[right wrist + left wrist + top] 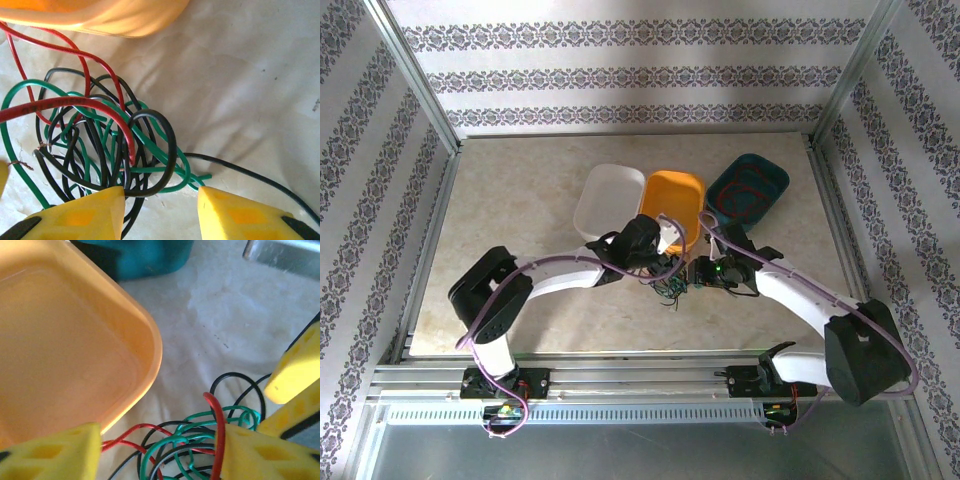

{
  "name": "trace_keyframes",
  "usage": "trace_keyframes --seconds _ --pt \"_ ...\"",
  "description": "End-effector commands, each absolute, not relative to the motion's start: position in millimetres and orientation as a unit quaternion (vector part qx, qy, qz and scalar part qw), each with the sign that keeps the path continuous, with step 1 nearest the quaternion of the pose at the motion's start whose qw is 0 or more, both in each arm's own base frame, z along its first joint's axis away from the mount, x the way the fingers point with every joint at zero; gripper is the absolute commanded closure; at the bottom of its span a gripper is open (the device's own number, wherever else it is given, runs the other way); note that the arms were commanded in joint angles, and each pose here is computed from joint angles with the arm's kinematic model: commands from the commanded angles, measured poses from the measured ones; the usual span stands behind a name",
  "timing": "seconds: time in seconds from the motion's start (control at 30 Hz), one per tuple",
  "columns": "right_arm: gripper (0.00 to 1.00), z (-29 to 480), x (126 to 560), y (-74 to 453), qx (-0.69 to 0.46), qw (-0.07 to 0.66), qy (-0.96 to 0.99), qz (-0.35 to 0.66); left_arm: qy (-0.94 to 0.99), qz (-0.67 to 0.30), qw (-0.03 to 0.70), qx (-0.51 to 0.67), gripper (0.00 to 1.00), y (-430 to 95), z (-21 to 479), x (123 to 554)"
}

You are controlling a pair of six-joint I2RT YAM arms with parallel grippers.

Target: Untangle the cables

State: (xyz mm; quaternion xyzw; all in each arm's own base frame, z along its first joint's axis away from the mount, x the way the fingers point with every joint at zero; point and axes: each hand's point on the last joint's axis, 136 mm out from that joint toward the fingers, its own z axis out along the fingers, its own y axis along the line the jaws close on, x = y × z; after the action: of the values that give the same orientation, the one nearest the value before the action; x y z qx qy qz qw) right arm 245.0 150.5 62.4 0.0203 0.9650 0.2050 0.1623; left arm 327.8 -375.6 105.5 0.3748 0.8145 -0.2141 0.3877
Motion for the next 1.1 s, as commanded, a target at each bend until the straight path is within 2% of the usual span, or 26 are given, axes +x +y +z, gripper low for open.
trace_keyframes --seconds 0.0,0.1,0.2,0.23,0.7,0.97,1.07 --pt "0.58 63 241 146 0.031 0.168 0.964 0.204 0.803 -0.238 0.389 0.384 0.52 -386 111 333" --pt "0.58 61 240 143 0.035 0.169 0.964 0.201 0.8 -0.254 0.386 0.383 0.78 -393 113 335" --pt "0.58 57 240 142 0.039 0.167 0.965 0.198 0.793 -0.263 0.401 0.376 0.97 -397 129 340" --pt "0.58 56 240 142 0.041 0.165 0.965 0.199 0.789 -0.268 0.409 0.372 1.0 -398 137 340" --pt "0.6 36 240 137 0.067 0.136 0.969 0.194 0.705 -0.342 0.528 0.327 1.0 -376 286 317" --pt "0.6 46 243 133 0.077 0.155 0.962 0.213 0.681 -0.372 0.549 0.311 1.0 -363 324 312" --pt "0.58 83 252 144 0.043 0.215 0.942 0.255 0.692 -0.367 0.533 0.32 1.0 -366 314 313"
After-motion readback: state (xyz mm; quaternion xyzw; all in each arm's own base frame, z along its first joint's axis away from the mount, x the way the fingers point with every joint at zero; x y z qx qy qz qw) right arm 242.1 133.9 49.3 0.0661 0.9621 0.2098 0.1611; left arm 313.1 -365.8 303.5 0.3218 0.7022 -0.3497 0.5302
